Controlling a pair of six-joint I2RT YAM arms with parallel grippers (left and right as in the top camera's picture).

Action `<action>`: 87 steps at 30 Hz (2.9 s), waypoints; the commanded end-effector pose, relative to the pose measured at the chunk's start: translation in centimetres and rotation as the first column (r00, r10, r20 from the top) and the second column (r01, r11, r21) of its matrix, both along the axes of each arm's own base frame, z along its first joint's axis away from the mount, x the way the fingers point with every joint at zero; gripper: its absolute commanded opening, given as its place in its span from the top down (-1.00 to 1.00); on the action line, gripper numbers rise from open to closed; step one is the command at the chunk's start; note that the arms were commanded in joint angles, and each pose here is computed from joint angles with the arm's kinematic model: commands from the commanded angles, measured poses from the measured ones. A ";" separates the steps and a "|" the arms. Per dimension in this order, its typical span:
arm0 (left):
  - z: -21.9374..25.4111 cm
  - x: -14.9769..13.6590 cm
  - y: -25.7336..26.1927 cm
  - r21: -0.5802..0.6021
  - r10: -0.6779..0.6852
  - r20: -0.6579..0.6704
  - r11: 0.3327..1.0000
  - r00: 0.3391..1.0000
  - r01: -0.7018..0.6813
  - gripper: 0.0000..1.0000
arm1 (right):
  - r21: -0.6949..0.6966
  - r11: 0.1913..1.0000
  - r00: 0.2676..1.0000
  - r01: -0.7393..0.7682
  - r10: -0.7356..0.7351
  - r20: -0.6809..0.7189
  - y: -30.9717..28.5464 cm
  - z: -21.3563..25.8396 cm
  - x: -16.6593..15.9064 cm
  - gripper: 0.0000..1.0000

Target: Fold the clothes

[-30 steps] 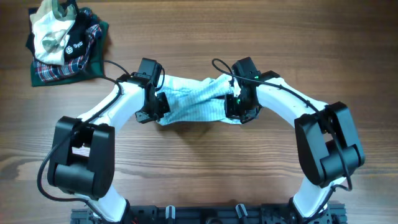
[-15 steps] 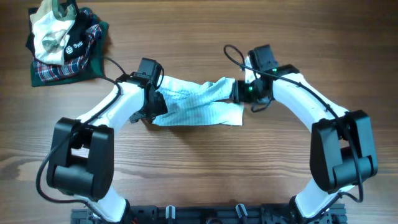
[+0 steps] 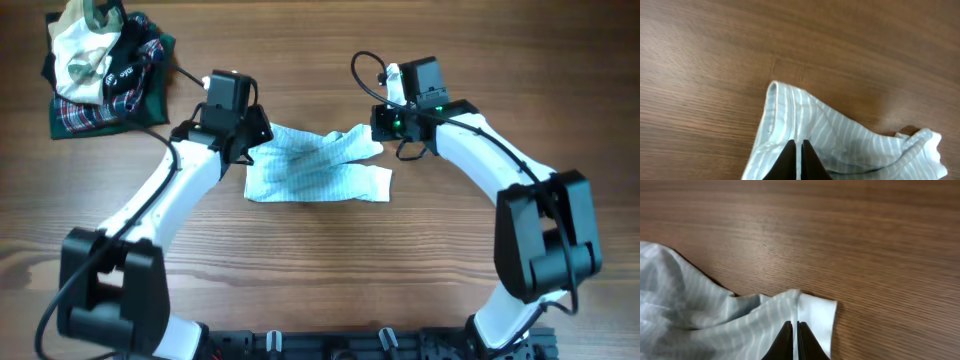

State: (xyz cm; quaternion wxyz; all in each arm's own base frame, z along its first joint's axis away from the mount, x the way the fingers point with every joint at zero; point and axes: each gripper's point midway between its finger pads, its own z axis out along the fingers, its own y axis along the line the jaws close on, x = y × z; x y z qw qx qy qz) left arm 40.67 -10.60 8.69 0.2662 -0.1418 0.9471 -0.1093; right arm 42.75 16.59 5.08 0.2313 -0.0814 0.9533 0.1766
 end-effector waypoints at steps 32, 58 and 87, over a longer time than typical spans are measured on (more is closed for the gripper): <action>-7.2 2.5 -0.8 0.086 0.056 -0.016 0.995 0.998 -0.054 0.92 | -0.214 0.960 0.982 0.181 -0.186 -0.005 -3.7 -5.7 1.7 0.60; 1.3 -9.0 -4.2 -0.240 -0.163 -0.282 0.966 0.946 0.095 -0.81 | -0.016 0.998 0.908 0.058 -0.060 -0.415 -1.0 5.5 -10.1 -0.99; -5.7 -14.8 -1.1 -0.050 0.925 -0.277 0.256 0.260 -0.965 -0.18 | -0.242 0.452 0.340 0.859 -0.856 -0.390 -1.8 -1.3 -11.5 -0.49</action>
